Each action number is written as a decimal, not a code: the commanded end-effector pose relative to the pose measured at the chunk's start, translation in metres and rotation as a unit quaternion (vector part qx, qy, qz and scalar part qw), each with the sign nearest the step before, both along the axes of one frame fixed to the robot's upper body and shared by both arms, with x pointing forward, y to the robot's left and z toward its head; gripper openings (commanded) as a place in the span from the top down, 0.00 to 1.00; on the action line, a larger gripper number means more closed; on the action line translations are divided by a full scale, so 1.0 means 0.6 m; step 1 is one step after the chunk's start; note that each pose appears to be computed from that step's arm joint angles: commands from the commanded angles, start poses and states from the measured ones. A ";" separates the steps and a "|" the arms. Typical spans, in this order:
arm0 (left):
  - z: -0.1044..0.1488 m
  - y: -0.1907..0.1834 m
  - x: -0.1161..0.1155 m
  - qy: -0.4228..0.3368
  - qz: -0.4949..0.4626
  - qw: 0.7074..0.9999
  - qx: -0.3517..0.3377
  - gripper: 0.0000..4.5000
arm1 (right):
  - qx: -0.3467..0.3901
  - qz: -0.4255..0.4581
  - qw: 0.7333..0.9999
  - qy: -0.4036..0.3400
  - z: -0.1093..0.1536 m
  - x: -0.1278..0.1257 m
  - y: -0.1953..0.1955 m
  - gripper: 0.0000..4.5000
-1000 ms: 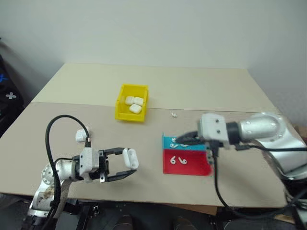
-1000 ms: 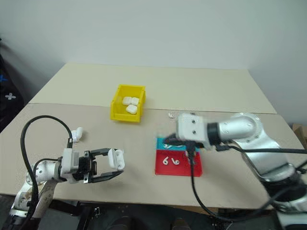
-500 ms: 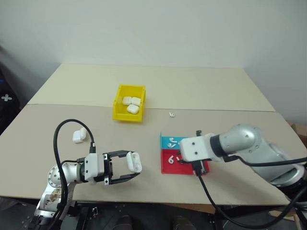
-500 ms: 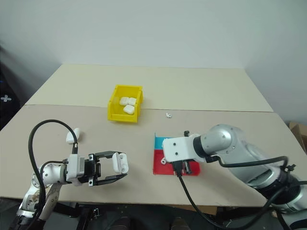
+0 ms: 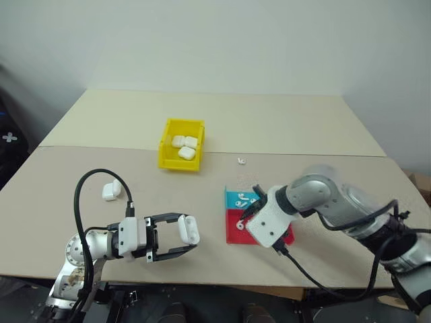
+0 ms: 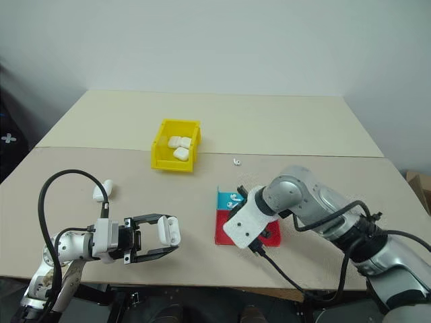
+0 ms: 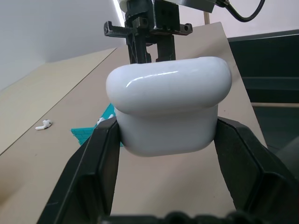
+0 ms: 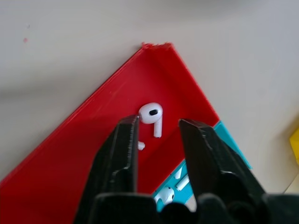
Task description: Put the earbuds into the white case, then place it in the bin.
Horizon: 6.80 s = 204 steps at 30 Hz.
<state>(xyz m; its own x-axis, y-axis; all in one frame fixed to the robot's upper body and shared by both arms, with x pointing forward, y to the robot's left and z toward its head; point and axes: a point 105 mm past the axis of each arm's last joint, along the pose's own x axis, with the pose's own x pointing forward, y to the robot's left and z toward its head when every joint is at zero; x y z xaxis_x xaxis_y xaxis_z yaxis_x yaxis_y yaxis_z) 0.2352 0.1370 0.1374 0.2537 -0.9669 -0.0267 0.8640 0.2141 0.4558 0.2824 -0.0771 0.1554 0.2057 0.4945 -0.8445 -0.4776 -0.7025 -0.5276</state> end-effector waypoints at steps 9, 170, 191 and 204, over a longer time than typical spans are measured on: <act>0.017 0.005 -0.004 -0.018 0.009 1.000 0.002 0.39 | -0.067 0.052 0.996 0.012 0.001 0.004 0.017 0.36; 0.167 -0.106 -0.009 -0.027 -0.181 0.973 -0.141 0.39 | 0.527 0.044 0.823 0.210 0.215 -0.102 0.033 0.38; 0.002 -0.018 -0.040 0.001 -0.080 0.997 0.023 0.39 | 0.161 -0.261 0.949 0.072 0.135 0.101 -0.073 0.38; 0.004 -0.037 -0.046 -0.009 -0.061 0.998 0.002 0.39 | 0.019 -0.281 0.955 0.090 0.052 0.134 -0.030 0.38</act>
